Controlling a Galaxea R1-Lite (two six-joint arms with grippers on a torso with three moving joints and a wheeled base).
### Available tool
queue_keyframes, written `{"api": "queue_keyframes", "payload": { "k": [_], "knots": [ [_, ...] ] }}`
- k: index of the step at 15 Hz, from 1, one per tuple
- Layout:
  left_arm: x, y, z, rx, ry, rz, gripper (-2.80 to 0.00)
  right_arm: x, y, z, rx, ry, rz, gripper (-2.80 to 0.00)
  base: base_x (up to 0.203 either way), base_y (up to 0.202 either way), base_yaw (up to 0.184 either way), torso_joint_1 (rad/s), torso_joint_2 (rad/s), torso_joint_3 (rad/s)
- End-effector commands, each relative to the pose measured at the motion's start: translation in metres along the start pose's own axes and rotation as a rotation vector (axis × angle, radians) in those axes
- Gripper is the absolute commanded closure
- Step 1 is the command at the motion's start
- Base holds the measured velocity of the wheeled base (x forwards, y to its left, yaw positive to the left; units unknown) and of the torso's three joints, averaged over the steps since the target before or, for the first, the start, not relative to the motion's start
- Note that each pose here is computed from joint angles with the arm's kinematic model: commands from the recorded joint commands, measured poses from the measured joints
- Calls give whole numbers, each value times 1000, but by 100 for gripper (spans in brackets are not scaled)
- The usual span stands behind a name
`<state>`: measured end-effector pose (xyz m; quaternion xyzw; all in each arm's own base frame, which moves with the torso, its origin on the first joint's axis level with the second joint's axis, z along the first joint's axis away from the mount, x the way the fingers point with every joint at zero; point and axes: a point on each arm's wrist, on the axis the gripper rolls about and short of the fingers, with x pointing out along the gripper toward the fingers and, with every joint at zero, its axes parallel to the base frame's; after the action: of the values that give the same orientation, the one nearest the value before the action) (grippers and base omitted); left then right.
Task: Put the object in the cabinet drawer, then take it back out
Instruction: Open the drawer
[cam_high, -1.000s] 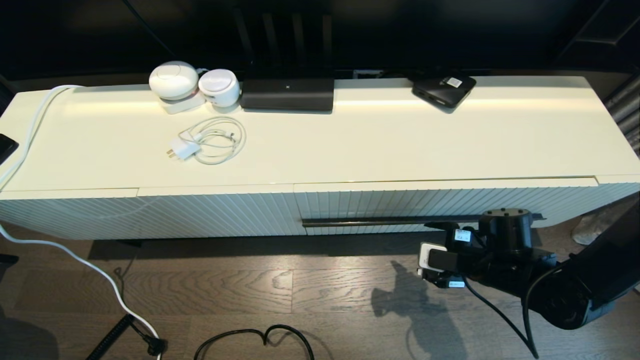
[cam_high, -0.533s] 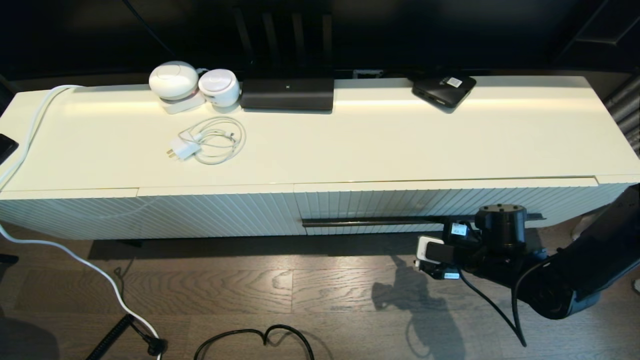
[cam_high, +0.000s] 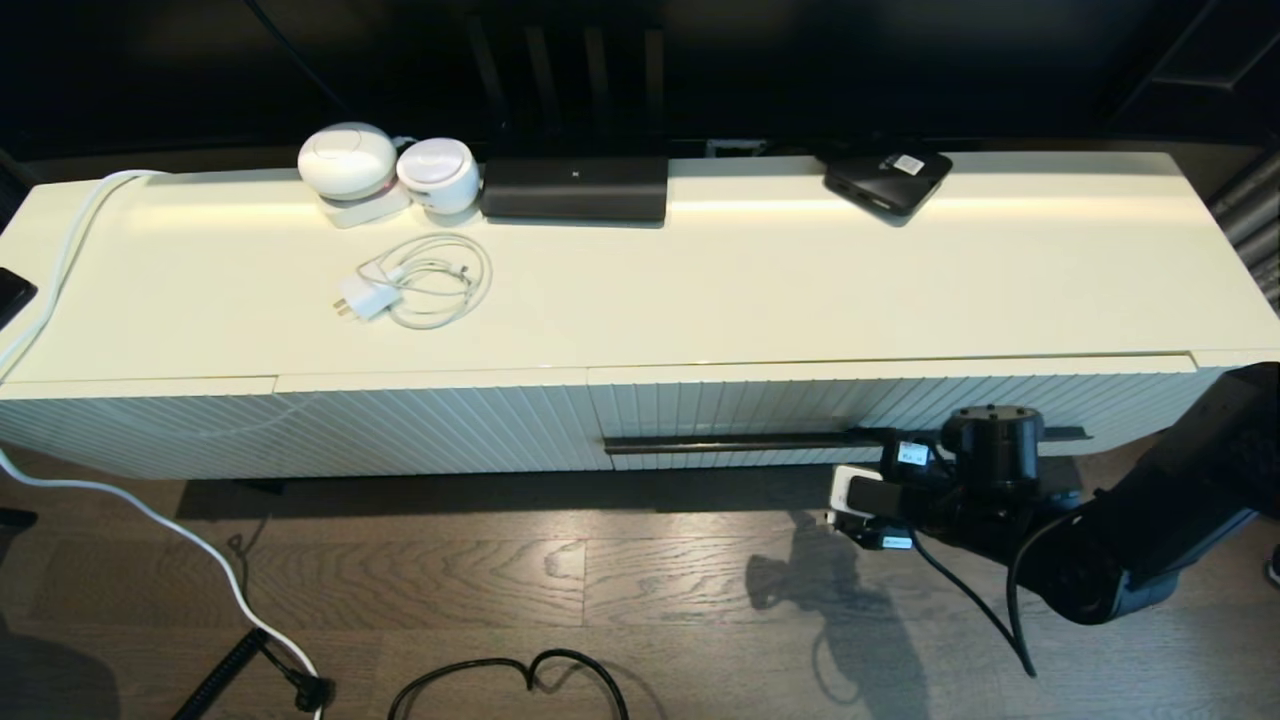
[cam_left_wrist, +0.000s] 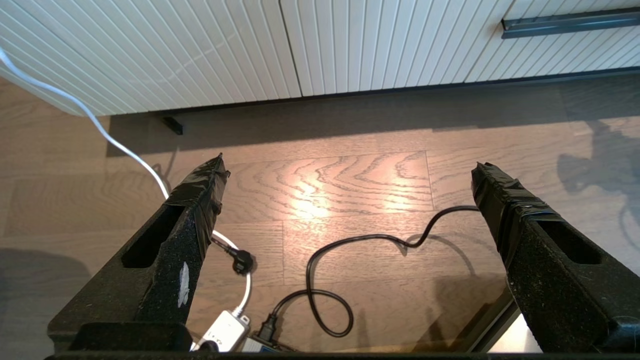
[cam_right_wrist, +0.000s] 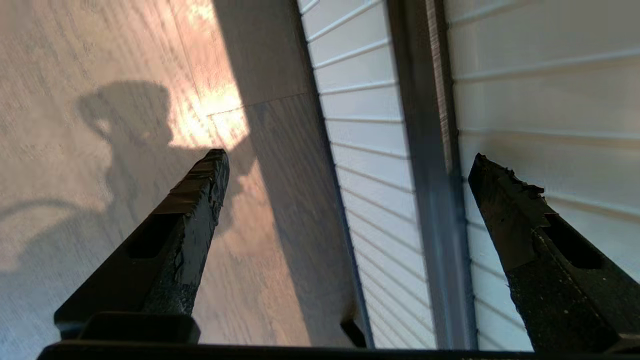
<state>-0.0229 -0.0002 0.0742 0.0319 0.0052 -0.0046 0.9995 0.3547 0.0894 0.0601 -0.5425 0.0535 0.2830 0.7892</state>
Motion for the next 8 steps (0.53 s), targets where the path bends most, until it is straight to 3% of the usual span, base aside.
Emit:
{"api": "queue_keyframes", "payload": {
  "k": [1, 8],
  "knots": [
    [0, 0, 0, 1, 1, 0, -280, 2, -1, 0, -9, -5, -6, -280, 0, 0, 0, 0, 0, 0],
    [0, 0, 0, 1, 0, 0, -280, 8, 9, -7, -6, 4, 30, -280, 0, 0, 0, 0, 0, 0]
  ]
}}
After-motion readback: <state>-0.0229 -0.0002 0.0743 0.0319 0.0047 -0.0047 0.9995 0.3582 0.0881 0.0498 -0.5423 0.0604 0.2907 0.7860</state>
